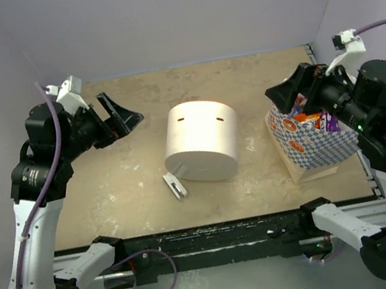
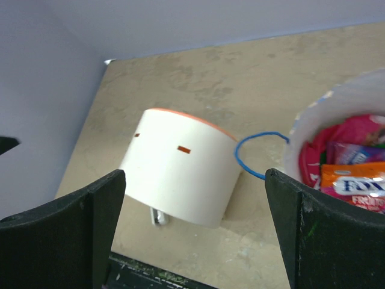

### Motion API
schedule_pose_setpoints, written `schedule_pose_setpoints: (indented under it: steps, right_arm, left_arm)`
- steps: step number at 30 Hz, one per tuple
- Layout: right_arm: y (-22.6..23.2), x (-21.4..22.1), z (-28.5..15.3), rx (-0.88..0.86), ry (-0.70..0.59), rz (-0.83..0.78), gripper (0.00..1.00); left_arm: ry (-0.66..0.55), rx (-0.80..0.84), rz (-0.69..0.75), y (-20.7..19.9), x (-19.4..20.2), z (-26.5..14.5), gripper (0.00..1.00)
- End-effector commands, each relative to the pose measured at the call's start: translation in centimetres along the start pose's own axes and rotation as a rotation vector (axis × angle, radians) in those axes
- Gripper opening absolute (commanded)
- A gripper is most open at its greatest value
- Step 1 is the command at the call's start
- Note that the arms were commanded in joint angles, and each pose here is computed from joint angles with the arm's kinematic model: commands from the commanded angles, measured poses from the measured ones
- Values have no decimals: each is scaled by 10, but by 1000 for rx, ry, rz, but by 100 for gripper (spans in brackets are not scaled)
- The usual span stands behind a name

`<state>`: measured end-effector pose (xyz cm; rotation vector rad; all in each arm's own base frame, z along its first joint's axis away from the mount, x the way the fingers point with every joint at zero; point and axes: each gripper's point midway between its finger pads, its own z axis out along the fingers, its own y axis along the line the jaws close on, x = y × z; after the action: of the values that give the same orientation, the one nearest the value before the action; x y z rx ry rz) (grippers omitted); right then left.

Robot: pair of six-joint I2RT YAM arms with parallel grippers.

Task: Take the snacks out of the paper bag

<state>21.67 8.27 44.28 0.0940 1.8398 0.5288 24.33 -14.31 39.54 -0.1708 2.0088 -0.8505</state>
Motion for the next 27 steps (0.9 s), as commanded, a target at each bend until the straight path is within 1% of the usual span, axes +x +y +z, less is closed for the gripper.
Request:
schedule_pose_setpoints:
  steps: [1,5,9,11,15,19,23,27]
  right_arm:
    - [39,9,37,-252,98,-37,100]
    - [41,25,57,-278,154,12,100]
    - [37,58,82,-253,297,47,100]
    - [30,72,92,-208,349,73,100]
    - [21,92,103,-162,393,135,100]
    - [12,119,115,-132,476,197,100]
    - [7,131,129,-100,504,242,100]
    - [5,145,146,-93,566,268,100]
  left_arm:
    - [37,134,-38,-24,5,6,99]
    - [60,157,-63,-25,9,13,99]
    - [92,175,-81,-26,15,20,99]
    - [103,177,-87,-25,16,23,99]
    - [125,190,-102,-27,19,28,99]
    - [147,208,-133,-30,22,31,99]
    - [159,207,-147,-28,26,32,99]
    - [168,203,-151,-27,27,35,99]
